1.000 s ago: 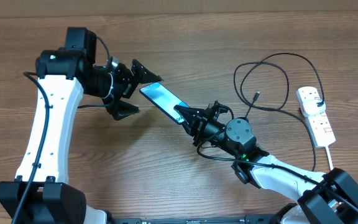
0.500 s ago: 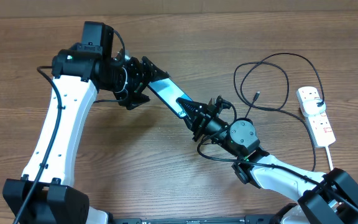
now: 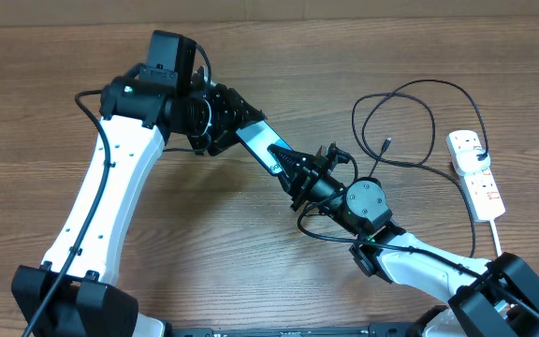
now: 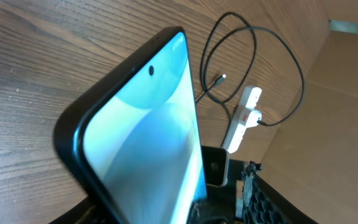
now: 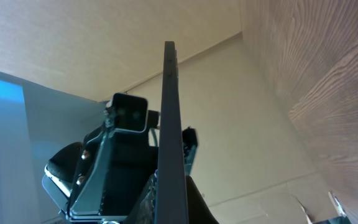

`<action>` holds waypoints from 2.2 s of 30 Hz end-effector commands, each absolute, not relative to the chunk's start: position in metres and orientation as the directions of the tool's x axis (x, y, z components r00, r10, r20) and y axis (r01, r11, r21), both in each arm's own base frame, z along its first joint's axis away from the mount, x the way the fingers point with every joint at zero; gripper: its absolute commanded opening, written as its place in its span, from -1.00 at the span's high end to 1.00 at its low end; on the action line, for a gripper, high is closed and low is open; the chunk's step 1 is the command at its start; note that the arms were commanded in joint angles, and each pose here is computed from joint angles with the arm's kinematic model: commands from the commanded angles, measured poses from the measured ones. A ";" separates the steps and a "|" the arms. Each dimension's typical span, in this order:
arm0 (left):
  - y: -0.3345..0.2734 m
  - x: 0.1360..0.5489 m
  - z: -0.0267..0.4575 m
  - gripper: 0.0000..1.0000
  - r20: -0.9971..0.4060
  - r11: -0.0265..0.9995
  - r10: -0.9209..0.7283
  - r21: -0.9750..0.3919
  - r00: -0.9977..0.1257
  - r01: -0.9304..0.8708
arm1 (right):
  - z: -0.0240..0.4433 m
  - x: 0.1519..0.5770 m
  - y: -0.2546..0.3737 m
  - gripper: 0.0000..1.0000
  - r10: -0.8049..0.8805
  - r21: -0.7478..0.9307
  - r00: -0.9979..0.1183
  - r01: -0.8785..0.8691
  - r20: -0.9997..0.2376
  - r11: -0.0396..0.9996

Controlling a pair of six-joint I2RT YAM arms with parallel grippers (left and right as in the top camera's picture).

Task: Plug charger to phone and switch on socket
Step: 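Regrasp the phone's top end with the left gripper, then release the phone from the right gripper and move it toward the cable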

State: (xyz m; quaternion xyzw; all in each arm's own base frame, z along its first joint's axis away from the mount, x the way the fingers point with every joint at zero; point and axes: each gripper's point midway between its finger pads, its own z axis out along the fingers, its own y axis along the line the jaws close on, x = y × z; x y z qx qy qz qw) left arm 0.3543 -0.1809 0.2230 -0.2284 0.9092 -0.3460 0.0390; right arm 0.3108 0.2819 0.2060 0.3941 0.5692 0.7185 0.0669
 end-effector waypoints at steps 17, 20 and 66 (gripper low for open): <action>-0.200 0.362 0.181 0.30 0.195 0.535 -0.438 -0.728 -0.878 -0.429 | 0.197 0.314 0.283 0.93 0.522 0.788 -0.591 0.470 0.616 -0.398; -0.201 0.361 0.181 0.36 0.196 0.535 -0.436 -0.729 -0.878 -0.428 | 0.198 0.314 0.282 0.92 0.523 0.788 -0.589 0.466 0.615 -0.401; -0.101 0.355 0.153 0.91 0.071 0.684 -0.432 -0.624 -0.899 -0.378 | 0.084 0.314 0.240 -0.99 0.608 0.809 -0.719 0.109 -0.337 0.577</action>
